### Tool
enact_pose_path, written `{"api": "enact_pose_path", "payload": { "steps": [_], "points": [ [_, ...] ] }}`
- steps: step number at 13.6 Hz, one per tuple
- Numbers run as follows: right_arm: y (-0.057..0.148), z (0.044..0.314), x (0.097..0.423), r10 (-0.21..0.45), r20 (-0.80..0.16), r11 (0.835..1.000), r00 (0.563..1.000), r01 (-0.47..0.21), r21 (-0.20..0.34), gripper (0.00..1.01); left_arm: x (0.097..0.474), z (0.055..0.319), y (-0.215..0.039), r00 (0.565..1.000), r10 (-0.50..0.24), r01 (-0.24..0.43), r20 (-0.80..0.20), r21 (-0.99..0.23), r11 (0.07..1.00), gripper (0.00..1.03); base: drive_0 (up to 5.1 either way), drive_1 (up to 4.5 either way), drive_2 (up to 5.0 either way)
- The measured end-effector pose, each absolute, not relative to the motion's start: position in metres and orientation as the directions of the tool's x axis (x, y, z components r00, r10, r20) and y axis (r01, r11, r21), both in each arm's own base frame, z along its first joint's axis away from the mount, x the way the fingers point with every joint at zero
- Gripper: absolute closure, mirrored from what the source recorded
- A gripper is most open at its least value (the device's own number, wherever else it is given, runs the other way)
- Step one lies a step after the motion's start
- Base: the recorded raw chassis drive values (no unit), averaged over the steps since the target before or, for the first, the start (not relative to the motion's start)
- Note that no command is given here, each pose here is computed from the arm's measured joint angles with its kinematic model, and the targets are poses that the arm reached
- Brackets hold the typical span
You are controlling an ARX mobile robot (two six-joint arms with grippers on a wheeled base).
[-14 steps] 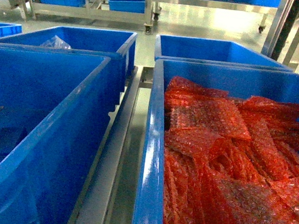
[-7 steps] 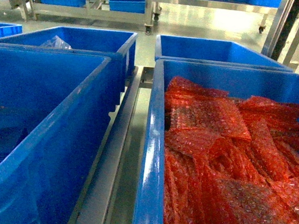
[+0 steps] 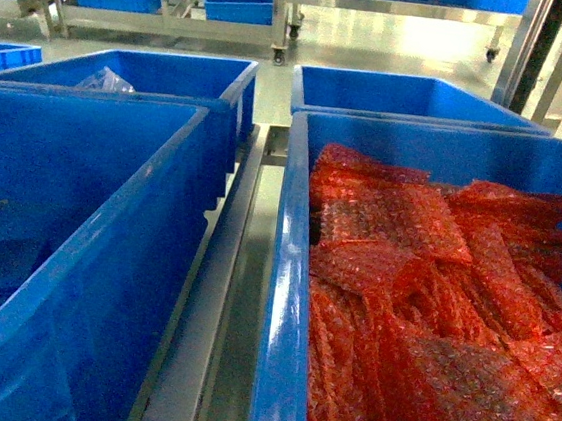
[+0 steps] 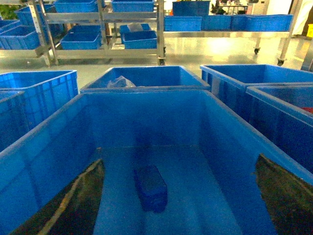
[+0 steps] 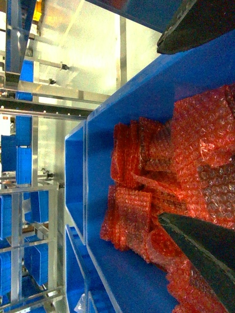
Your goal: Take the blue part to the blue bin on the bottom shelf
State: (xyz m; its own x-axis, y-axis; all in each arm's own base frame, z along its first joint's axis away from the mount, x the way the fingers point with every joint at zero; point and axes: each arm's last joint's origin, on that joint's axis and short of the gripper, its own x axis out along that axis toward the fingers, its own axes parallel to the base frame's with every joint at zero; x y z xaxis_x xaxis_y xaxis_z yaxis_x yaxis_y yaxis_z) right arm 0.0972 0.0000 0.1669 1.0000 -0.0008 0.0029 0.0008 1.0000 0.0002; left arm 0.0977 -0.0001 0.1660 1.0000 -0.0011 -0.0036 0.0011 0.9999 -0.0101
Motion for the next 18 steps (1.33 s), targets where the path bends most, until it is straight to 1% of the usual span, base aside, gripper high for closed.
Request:
{"api": "enact_pose_path", "payload": {
  "steps": [1, 2, 18],
  "points": [
    [0.0, 0.1669, 0.0972, -0.001, 0.003, 1.0, 1.0, 0.001, 0.0, 0.03, 0.0977, 0.166, -0.0001, 1.0, -0.001, 0.001, -0.004, -0.008, 1.0, 0.03, 0.0, 0.0, 0.0],
    [0.0, 0.1669, 0.0972, -0.001, 0.003, 1.0, 1.0, 0.001, 0.0, 0.03, 0.0977, 0.166, -0.0001, 1.0, -0.001, 0.001, -0.004, -0.007, 1.0, 0.05, 0.0, 0.0, 0.0],
    [0.0, 0.1669, 0.0972, -0.001, 0.003, 1.0, 1.0, 0.001, 0.0, 0.03, 0.0977, 0.1662, -0.0001, 1.0, -0.001, 0.001, -0.003, -0.007, 1.0, 0.05, 0.0, 0.0, 0.0]
  ]
}}
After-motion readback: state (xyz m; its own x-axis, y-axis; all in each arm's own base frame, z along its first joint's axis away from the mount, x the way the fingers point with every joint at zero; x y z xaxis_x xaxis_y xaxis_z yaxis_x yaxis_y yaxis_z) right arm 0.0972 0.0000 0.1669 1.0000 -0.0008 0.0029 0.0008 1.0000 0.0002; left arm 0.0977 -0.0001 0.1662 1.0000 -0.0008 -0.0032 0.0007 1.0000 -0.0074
